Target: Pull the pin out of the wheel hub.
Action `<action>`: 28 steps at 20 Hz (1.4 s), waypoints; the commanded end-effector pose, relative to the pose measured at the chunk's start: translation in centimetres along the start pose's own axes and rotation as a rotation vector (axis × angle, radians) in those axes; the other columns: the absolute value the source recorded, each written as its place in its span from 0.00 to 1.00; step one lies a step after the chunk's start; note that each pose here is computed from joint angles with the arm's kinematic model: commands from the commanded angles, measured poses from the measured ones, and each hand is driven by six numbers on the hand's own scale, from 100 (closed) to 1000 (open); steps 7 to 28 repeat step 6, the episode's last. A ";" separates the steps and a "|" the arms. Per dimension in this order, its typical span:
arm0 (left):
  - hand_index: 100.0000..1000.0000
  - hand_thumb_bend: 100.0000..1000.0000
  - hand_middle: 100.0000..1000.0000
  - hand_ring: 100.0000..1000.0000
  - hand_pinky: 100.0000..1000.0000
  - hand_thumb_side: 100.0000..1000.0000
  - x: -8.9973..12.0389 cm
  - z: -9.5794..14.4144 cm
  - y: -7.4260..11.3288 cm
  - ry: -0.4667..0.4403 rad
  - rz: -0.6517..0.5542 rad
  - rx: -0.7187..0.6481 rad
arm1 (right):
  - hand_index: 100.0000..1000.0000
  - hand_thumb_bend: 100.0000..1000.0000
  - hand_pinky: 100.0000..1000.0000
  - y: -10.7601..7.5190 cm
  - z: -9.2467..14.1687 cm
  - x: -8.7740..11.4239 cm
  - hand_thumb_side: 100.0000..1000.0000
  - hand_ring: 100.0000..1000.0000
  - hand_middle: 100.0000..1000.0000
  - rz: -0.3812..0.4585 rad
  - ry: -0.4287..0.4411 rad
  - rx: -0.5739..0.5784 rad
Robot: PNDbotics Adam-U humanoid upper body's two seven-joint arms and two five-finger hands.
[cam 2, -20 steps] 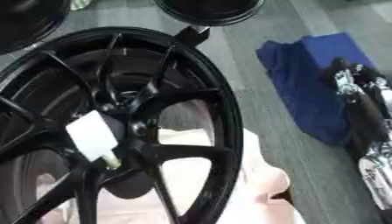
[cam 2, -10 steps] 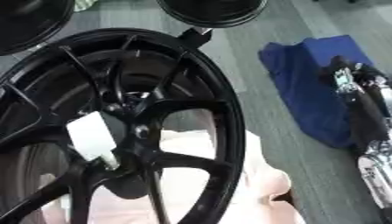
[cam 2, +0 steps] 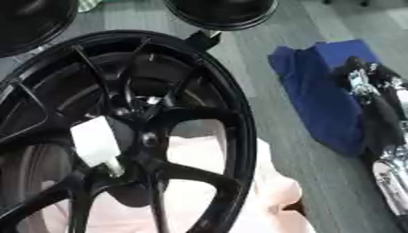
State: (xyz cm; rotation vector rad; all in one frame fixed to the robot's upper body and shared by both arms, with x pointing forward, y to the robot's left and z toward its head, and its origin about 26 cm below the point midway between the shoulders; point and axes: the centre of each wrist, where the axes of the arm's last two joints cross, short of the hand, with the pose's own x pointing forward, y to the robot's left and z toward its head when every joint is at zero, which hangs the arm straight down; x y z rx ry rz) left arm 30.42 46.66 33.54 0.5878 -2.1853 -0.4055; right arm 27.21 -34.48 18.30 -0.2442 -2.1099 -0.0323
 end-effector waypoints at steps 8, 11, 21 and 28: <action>0.69 0.02 0.54 0.56 0.98 0.65 -1.1 3.8 -6.5 -0.078 0.110 -0.032 | 0.53 0.07 0.81 0.0 -0.8 1.2 0.46 0.65 0.56 -0.015 -0.064 0.015; 0.69 0.02 0.54 0.56 0.98 0.65 -1.1 3.8 -6.5 -0.078 0.110 -0.032 | 0.53 0.07 0.81 0.0 -0.8 1.2 0.46 0.65 0.56 -0.015 -0.064 0.015; 0.69 0.02 0.54 0.56 0.98 0.65 -1.1 3.8 -6.5 -0.078 0.110 -0.032 | 0.53 0.07 0.81 0.0 -0.8 1.2 0.46 0.65 0.56 -0.015 -0.064 0.015; 0.69 0.02 0.54 0.56 0.98 0.65 -1.1 3.8 -6.5 -0.078 0.110 -0.032 | 0.53 0.07 0.81 0.0 -0.8 1.2 0.46 0.65 0.56 -0.015 -0.064 0.015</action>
